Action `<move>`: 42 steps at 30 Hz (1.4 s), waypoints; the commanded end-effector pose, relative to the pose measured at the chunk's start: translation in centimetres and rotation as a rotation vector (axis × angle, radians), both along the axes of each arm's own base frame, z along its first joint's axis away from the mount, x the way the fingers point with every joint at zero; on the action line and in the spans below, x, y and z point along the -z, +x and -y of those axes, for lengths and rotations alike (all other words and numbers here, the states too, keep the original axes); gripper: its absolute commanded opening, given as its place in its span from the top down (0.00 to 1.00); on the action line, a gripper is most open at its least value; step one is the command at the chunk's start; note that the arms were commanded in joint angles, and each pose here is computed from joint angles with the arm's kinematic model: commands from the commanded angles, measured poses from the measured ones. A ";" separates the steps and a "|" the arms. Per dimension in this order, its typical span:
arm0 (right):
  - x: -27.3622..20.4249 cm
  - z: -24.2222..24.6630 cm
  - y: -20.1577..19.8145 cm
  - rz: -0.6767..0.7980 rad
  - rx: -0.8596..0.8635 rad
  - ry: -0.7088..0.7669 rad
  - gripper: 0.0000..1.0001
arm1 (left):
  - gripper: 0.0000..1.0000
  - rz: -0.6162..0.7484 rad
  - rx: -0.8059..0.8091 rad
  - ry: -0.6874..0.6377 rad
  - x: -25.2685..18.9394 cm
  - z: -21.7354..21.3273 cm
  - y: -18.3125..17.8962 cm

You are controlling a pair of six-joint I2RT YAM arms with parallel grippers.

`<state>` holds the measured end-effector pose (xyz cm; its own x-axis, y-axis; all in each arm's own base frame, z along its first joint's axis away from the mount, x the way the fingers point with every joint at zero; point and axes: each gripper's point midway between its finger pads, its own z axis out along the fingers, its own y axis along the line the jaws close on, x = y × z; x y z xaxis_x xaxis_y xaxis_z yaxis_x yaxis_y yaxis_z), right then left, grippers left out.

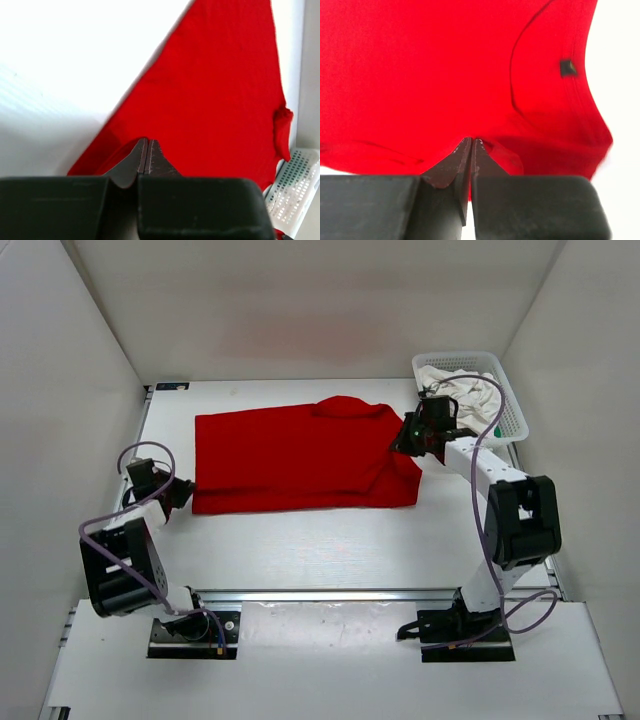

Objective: Fold and stack the t-shirts
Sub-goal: Grap the side of the flattened tshirt closest away from the robot with both arms, then fold the flattened tshirt in 1/3 of the way

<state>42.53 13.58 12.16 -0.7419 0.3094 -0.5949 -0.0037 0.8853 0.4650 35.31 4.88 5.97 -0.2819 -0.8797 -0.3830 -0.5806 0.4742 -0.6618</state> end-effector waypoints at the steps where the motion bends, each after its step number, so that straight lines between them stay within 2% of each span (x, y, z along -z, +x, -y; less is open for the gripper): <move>1: -2.1 -0.2 3.4 0.097 -0.005 -0.004 1.00 | 1.00 0.022 -0.037 0.013 -0.4 -1.3 1.6; 8: -0.1 0.7 6.0 0.065 0.002 -0.017 1.00 | 1.00 -0.021 -0.038 -0.012 1.3 -1.8 2.8; 13: 0.7 1.0 8.1 0.053 0.012 -0.025 1.00 | 1.00 0.011 -0.063 0.025 -0.3 -3.1 3.6; 16: 2.2 1.3 8.4 0.024 0.009 -0.024 1.00 | 1.00 0.031 -0.028 0.039 -1.3 -2.2 4.4; 20: 1.1 1.5 8.1 0.050 0.016 -0.016 1.00 | 1.00 0.096 -0.053 0.075 -3.1 -2.4 4.4; 23: 0.5 2.0 8.7 0.071 0.026 -0.022 1.00 | 1.00 0.055 -0.070 0.069 -2.0 -3.1 4.3; 27: 1.9 1.7 9.1 0.025 0.012 -0.038 1.00 | 1.00 -0.008 -0.039 0.026 0.3 -2.8 4.6; 30: 3.0 1.4 8.9 0.003 0.009 -0.025 1.00 | 0.84 -0.030 -0.013 -0.002 1.7 -2.1 4.6; 32: 3.0 1.5 8.8 0.009 0.021 -0.014 0.99 | 0.66 -0.028 -0.002 -0.032 1.7 -2.0 4.6; 33: 1.9 1.2 9.1 0.037 0.011 -0.009 0.96 | 0.61 -0.016 0.004 -0.036 1.2 -1.8 4.7; 35: 0.7 1.1 8.9 0.054 0.020 -0.004 0.89 | 0.58 0.016 0.010 -0.037 -0.1 -1.8 4.7; 37: -1.2 0.7 8.7 0.101 0.008 -0.017 0.78 | 0.45 0.030 -0.023 0.000 -1.3 -2.6 3.9; 39: -2.6 0.9 8.0 0.132 0.022 -0.012 0.75 | 0.42 0.046 -0.023 0.038 -2.5 -2.7 3.3; 42: -4.5 0.6 5.6 0.192 0.035 0.022 0.68 | 0.48 0.062 -0.033 0.087 -3.3 -2.5 0.7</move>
<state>48.78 12.34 10.41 -0.7251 0.3140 -0.6129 0.0097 0.8946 0.4468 38.22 7.14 7.50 -0.2516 -0.8773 -0.4088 -0.5741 0.4753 -0.6667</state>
